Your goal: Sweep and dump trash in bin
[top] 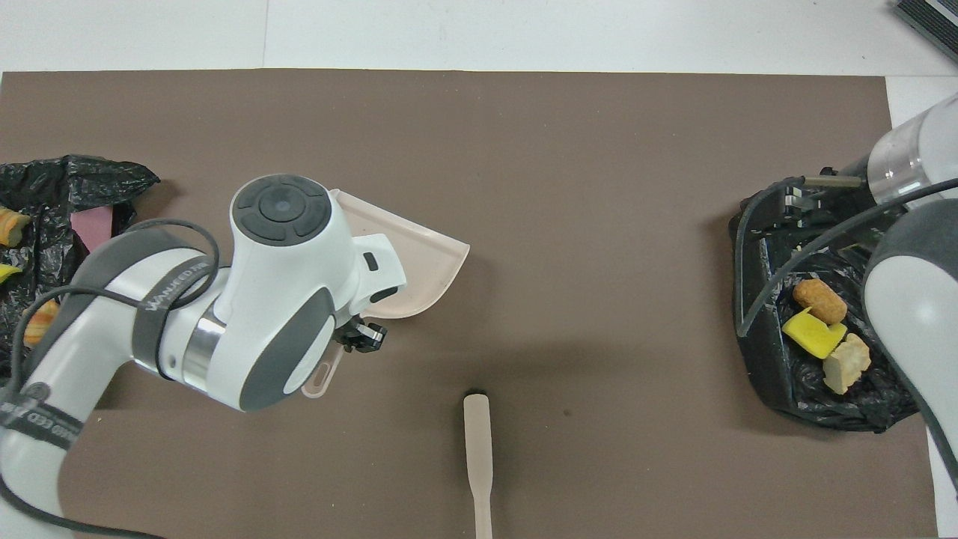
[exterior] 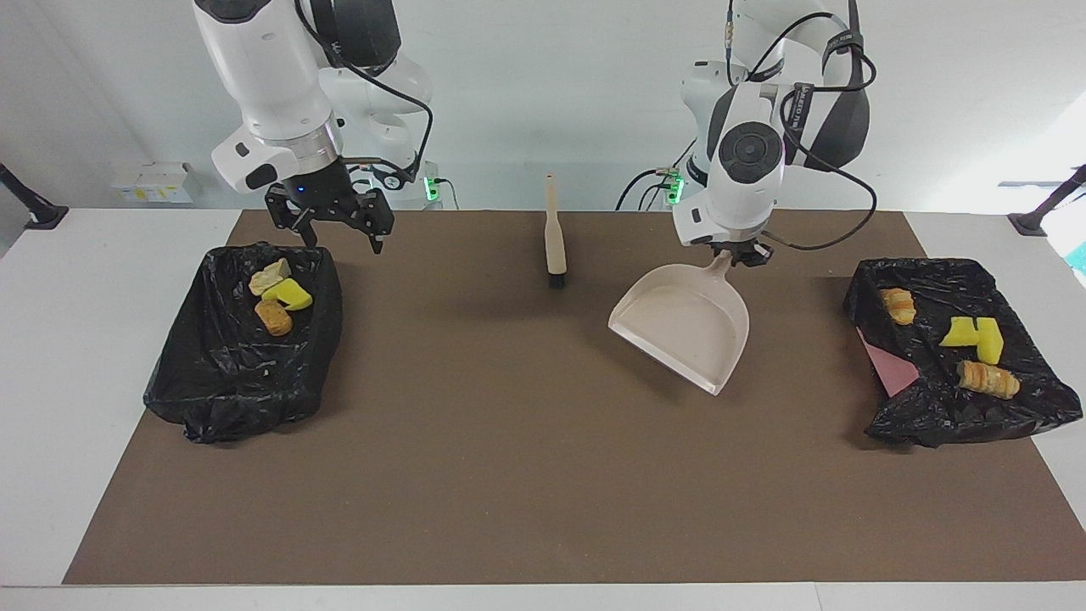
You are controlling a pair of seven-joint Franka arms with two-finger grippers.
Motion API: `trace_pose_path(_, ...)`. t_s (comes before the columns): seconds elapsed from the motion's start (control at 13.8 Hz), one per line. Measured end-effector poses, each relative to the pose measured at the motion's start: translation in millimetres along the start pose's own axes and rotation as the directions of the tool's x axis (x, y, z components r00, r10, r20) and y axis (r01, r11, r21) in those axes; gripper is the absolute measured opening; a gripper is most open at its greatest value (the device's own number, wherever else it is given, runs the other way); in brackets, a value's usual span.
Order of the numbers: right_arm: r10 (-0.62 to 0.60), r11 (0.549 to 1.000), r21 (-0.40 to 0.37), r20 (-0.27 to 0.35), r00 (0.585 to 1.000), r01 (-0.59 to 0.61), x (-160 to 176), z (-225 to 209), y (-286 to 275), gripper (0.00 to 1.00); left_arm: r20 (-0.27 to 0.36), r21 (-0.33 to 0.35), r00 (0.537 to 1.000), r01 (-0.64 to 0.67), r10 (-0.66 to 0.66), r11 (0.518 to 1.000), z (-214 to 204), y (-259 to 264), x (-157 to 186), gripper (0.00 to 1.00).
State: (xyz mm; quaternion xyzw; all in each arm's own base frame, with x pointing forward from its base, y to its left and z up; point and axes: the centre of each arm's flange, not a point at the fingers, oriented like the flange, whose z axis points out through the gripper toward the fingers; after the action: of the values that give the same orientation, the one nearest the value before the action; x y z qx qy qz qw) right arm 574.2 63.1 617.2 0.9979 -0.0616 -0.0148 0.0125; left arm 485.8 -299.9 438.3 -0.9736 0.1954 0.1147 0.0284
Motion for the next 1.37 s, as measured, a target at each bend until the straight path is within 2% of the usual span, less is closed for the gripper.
trace_pose_path(0.22,0.004,1.000,0.000,-0.012,1.000,-0.004,-2.2,-7.2,2.8,1.00,-0.050,-0.041,0.994,0.098,-0.100,0.994,14.8,48.8,20.5,0.32)
trace_pose_path(0.36,0.016,1.000,0.002,-0.027,0.999,-0.016,-4.9,-15.7,9.5,1.00,-0.052,-0.075,0.986,0.154,-0.158,0.985,25.8,74.1,35.7,0.32)
trace_pose_path(0.58,0.023,1.000,0.003,-0.049,0.999,-0.023,-12.9,-29.9,13.9,1.00,-0.053,-0.087,0.974,0.217,-0.222,0.972,41.3,105.4,59.2,0.32)
trace_pose_path(0.87,0.026,1.000,-0.008,-0.025,0.999,-0.027,-27.4,-40.4,17.6,1.00,-0.097,-0.123,0.959,0.254,-0.267,0.959,58.4,128.0,81.0,0.33)
trace_pose_path(1.01,0.027,1.000,-0.007,-0.033,0.999,-0.027,-30.2,-44.8,17.9,1.00,-0.111,-0.131,0.957,0.255,-0.269,0.958,53.2,127.6,82.3,0.49)
trace_pose_path(1.08,0.027,1.000,-0.007,-0.035,0.999,-0.027,-33.1,-48.1,18.3,1.00,-0.118,-0.134,0.953,0.262,-0.277,0.956,47.9,121.6,83.8,0.62)
trace_pose_path(1.3,0.031,0.999,-0.010,-0.030,0.999,-0.031,-39.2,-53.3,20.9,1.00,-0.136,-0.154,0.930,0.319,-0.340,0.935,21.3,70.3,90.3,0.96)
trace_pose_path(1.37,0.033,0.999,-0.011,-0.030,0.999,-0.034,-39.2,-53.4,22.3,1.00,-0.142,-0.167,0.918,0.348,-0.372,0.923,10.5,44.4,91.9,1.00)
